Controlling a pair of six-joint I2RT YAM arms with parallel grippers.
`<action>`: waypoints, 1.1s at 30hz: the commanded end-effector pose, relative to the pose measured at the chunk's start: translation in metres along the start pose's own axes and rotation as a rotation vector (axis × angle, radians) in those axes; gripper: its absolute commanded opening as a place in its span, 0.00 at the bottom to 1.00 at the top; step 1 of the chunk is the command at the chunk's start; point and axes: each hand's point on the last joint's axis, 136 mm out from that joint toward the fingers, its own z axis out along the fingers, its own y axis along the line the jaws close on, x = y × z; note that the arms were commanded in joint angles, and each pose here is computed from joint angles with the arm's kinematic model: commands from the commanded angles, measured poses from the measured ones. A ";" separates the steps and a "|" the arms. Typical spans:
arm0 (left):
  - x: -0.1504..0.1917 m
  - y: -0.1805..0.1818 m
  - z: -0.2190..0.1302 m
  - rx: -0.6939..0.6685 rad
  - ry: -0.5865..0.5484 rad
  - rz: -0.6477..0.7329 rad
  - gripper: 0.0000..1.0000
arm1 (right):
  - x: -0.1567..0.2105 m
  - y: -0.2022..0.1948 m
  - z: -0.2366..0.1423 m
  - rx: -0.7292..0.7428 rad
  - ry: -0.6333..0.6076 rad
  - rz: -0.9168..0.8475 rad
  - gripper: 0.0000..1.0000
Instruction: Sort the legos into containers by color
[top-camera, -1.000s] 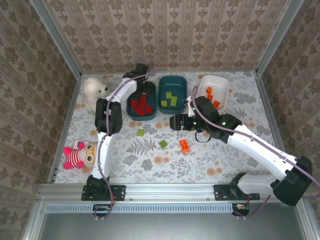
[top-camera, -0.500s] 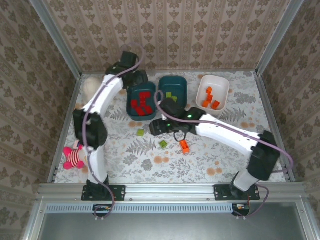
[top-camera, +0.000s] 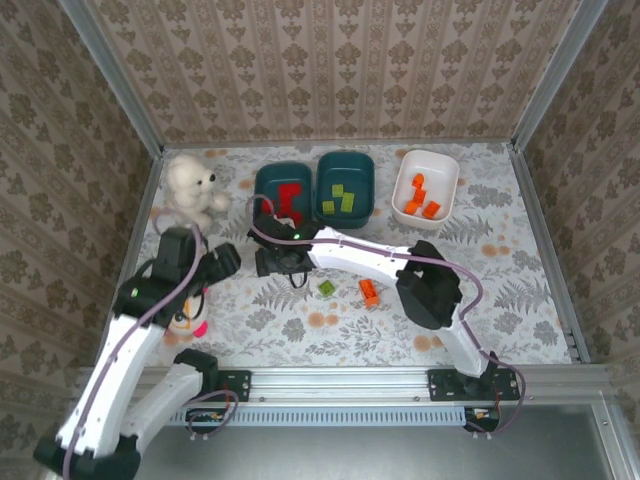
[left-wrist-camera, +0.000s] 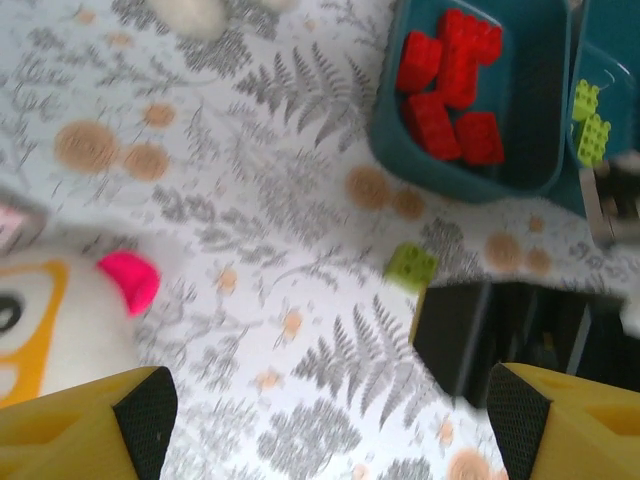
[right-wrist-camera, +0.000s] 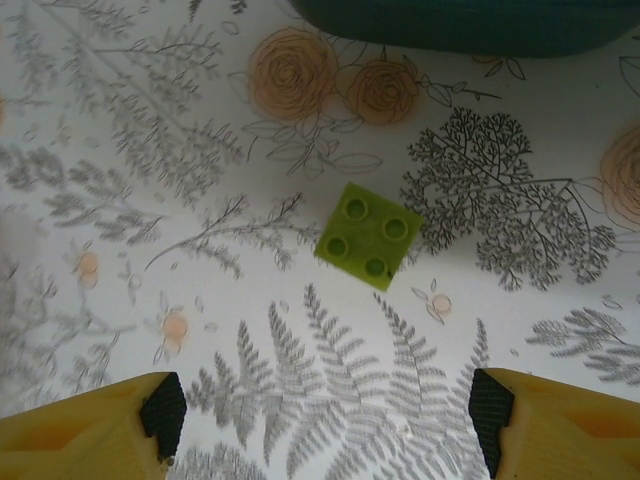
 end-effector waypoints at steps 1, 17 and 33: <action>0.032 0.020 -0.018 0.001 0.050 -0.023 0.84 | -0.003 -0.008 0.016 0.084 -0.006 0.073 0.79; 0.044 0.025 -0.046 0.032 0.074 0.027 0.83 | 0.000 -0.024 0.073 0.207 0.014 0.096 0.62; 0.046 0.019 -0.045 0.065 0.086 0.037 0.81 | -0.015 -0.023 0.071 0.187 0.002 0.071 0.32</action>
